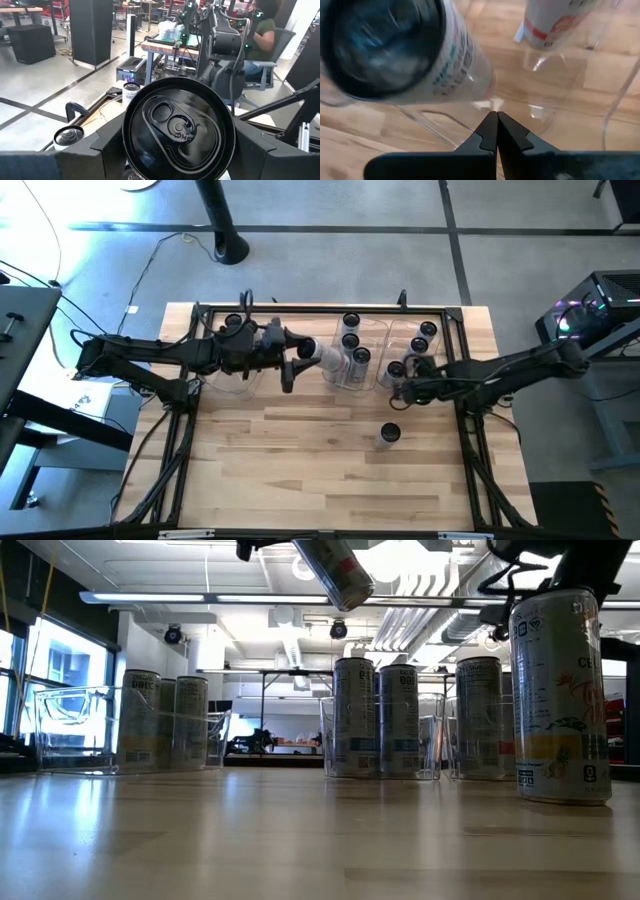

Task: Sort soda cans
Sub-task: Put the white-pink soda can into the top right transparent bin

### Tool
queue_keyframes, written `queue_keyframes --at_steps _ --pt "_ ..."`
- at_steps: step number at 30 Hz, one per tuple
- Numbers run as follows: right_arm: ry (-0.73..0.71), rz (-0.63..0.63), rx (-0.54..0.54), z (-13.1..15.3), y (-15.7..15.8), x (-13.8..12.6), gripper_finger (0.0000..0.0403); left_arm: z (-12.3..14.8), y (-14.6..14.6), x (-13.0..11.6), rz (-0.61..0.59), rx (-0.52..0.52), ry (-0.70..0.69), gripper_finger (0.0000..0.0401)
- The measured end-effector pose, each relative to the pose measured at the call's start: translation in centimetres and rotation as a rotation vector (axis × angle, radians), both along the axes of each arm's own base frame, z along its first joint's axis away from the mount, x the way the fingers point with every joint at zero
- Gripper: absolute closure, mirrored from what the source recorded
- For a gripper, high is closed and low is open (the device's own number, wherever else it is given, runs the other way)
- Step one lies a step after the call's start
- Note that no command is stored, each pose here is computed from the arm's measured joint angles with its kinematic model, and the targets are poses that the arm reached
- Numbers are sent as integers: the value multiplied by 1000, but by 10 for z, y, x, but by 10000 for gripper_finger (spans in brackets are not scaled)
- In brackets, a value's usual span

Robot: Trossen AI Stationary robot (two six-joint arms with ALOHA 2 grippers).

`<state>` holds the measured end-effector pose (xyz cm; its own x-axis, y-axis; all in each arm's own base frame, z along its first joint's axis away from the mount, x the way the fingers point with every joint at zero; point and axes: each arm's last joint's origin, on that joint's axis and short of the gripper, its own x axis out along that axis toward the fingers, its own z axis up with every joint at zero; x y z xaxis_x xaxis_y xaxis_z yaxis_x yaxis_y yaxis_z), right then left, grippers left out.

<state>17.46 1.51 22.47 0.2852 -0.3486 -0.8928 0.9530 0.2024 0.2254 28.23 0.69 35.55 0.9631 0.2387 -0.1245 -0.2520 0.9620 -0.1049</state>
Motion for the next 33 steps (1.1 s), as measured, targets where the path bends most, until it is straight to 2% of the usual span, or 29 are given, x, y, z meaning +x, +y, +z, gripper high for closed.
queue_keyframes --at_steps 7,33 --pt "63 53 38 -10 2 9 403 -3 0 0 -4 -1 33 161" --pt "-42 226 122 -7 13 23 403 -3 -7 0 -43 -21 28 161"
